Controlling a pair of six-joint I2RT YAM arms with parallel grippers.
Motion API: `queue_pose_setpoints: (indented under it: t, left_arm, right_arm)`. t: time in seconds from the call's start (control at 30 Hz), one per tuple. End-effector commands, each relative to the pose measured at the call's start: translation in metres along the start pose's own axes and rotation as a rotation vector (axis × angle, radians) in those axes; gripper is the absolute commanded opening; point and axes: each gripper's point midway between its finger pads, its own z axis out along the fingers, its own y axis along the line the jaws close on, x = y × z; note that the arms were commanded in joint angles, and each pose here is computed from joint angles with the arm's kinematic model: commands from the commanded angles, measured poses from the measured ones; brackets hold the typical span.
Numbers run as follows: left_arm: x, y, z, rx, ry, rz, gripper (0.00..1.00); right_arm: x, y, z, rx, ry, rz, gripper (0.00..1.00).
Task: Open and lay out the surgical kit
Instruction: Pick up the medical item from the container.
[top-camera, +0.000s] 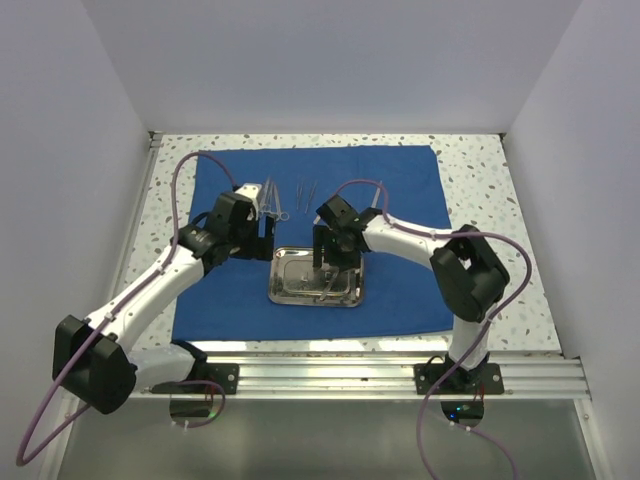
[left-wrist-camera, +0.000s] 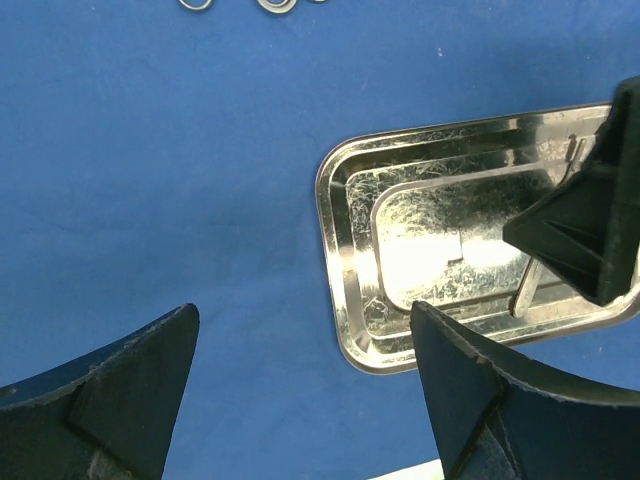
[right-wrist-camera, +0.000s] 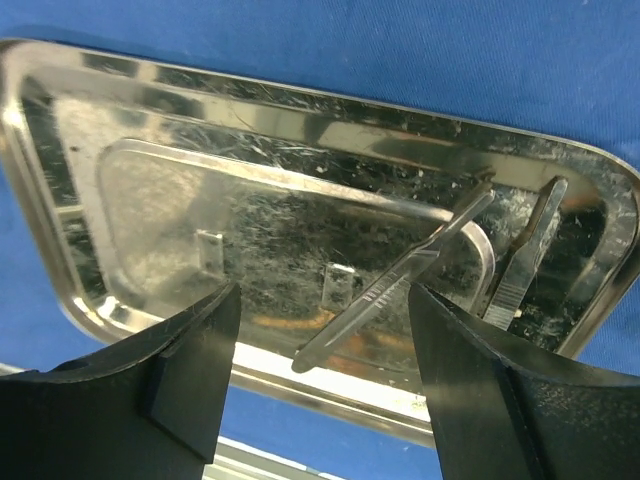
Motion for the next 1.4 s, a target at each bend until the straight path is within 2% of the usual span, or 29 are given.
queue_pose_setpoints:
  t: [0.0, 0.27, 0.63, 0.73, 0.93, 1.2, 1.23, 1.27, 1.33, 1.37]
  left_arm:
    - [-0.003, 0.005, -0.012, -0.01, -0.038, -0.014, 0.9]
    - [0.007, 0.01, -0.018, -0.012, -0.029, 0.011, 0.91]
    - [0.002, 0.012, -0.027, -0.011, -0.028, 0.076, 0.91]
    - [0.001, 0.012, -0.028, -0.012, -0.027, 0.088, 0.91]
    - [0.004, 0.009, -0.026, 0.008, -0.013, 0.092, 0.91]
    - [0.005, 0.007, -0.024, 0.016, -0.002, 0.096, 0.91]
    - [0.005, 0.007, -0.024, 0.016, -0.002, 0.096, 0.91]
    - [0.005, 0.007, -0.024, 0.016, -0.002, 0.096, 0.91]
    - [0.006, 0.007, -0.023, 0.015, 0.0, 0.096, 0.91]
    - [0.006, 0.007, -0.023, 0.015, 0.0, 0.096, 0.91]
  right_arm:
    - [-0.003, -0.005, 0.0, 0.089, -0.028, 0.014, 0.71]
    - [-0.01, -0.032, 0.012, 0.282, -0.067, 0.012, 0.71]
    - [-0.025, -0.038, 0.038, 0.373, -0.099, 0.038, 0.68]
    - [-0.021, -0.037, 0.046, 0.37, -0.087, 0.057, 0.62]
    - [-0.014, -0.041, 0.055, 0.373, -0.072, 0.077, 0.42]
    - [-0.002, -0.049, 0.068, 0.386, -0.043, 0.068, 0.23]
    - [0.0, -0.051, 0.071, 0.39, -0.038, 0.066, 0.13]
    - [0.001, -0.051, 0.073, 0.387, -0.04, 0.063, 0.07]
    - [0.003, -0.054, 0.077, 0.392, -0.037, 0.061, 0.0]
    - [0.004, -0.054, 0.078, 0.393, -0.035, 0.055, 0.0]
